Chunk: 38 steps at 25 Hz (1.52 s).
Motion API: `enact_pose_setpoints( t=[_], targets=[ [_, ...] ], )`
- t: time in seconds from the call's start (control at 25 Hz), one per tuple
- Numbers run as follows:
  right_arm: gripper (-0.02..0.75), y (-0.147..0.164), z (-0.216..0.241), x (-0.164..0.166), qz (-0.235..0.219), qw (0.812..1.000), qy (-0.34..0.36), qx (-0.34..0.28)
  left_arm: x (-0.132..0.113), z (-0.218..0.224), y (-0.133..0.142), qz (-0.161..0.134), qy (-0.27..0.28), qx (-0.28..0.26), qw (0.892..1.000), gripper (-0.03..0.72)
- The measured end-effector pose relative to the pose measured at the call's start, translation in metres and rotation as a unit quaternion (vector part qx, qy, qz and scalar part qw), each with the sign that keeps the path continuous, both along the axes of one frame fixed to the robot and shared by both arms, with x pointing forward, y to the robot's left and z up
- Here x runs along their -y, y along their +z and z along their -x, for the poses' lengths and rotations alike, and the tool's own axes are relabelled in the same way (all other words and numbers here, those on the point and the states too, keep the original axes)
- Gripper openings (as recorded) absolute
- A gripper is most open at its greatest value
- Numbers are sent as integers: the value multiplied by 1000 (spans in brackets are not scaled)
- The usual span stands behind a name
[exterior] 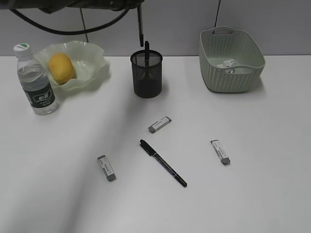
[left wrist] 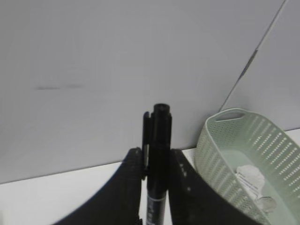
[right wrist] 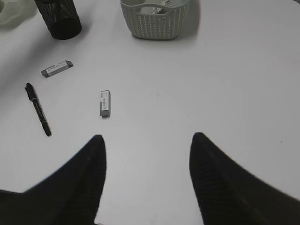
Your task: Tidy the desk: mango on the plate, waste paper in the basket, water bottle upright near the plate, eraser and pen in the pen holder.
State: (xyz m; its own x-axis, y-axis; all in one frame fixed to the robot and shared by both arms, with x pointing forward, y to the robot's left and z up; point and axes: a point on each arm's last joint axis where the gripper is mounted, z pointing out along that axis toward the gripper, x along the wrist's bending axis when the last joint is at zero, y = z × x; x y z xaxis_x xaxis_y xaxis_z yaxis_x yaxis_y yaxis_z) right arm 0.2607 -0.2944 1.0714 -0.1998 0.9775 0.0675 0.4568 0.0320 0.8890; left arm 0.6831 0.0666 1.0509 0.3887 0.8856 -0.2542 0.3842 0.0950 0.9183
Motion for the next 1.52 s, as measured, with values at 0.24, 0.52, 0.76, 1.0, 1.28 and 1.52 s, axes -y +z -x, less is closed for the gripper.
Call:
enact_pose_setpoints(
  t=[0.24, 0.52, 0.76, 1.0, 1.28, 1.52],
  targets=[
    [456, 0, 0, 0, 1, 1000, -1, 1, 4, -12, -39, -11, 10, -19, 1000, 134],
    [456, 0, 0, 0, 2, 1000, -1, 2, 7, -15, -62, -34, 2, -39, 999, 244],
    [456, 0, 0, 0, 2, 1000, -1, 2, 6, -11, -55, -55, -14, -38, 998, 436],
    [456, 0, 0, 0, 2, 1000, -1, 2, 1, 11, -9, -76, -53, -58, 994, 454],
    [456, 0, 0, 0, 2, 1000, -1, 3, -22, 60, 24, -217, -137, -186, 948, 456],
    [456, 0, 0, 0, 2, 1000, -1, 3, -52, 93, 44, -289, -154, -281, 902, 446]
  ],
)
